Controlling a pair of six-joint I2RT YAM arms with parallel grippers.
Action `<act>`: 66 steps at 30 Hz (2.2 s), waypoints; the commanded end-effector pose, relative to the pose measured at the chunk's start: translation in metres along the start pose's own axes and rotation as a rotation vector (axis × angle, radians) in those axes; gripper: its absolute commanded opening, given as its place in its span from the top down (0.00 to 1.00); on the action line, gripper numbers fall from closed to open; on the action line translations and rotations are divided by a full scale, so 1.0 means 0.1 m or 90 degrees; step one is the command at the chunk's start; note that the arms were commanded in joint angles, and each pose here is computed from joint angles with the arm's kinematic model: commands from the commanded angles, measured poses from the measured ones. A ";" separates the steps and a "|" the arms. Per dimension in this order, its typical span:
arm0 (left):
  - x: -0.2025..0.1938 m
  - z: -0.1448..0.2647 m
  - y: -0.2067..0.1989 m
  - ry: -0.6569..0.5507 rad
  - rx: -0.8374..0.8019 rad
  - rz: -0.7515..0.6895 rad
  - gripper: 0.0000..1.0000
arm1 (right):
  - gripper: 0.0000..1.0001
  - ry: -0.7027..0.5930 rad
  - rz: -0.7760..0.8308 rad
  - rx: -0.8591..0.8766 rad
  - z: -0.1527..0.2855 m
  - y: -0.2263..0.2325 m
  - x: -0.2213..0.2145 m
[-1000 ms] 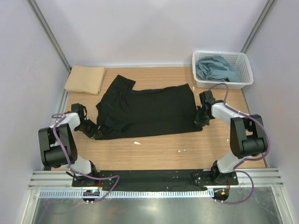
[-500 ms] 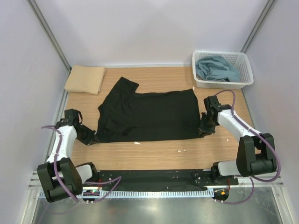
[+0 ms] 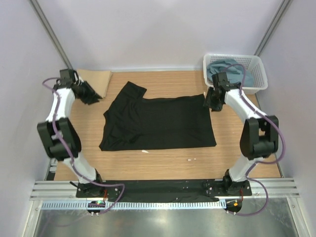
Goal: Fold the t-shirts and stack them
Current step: Fold the tshirt
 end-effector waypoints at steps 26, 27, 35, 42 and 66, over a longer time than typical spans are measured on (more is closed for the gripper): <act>0.53 -1.72 -0.96 0.035 -0.132 -0.203 0.69 | 0.53 -0.156 0.105 -0.114 -1.18 0.23 1.46; 0.53 -1.73 -0.96 0.035 -0.130 -0.201 0.69 | 0.53 -0.165 0.103 -0.119 -1.17 0.23 1.49; 0.44 -1.78 -0.85 0.061 -0.117 -0.175 0.71 | 0.56 -0.167 0.056 -0.206 -1.27 0.06 1.45; 0.39 -1.76 -0.82 0.066 -0.113 -0.168 0.71 | 0.55 -0.149 0.052 -0.202 -1.43 0.04 1.38; 0.34 -1.70 -0.80 0.060 -0.120 -0.149 0.73 | 0.42 -0.250 -0.138 -0.392 -1.24 0.35 1.42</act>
Point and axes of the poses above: each gripper's point midway between its finger pads, its own z axis back along the fingers, its own y axis along the line the jaws close on, x = y × z, the point moved 4 cm from there along z, back along the fingers, and after that the axes turned 15 degrees about z, right-handed, at the moved point
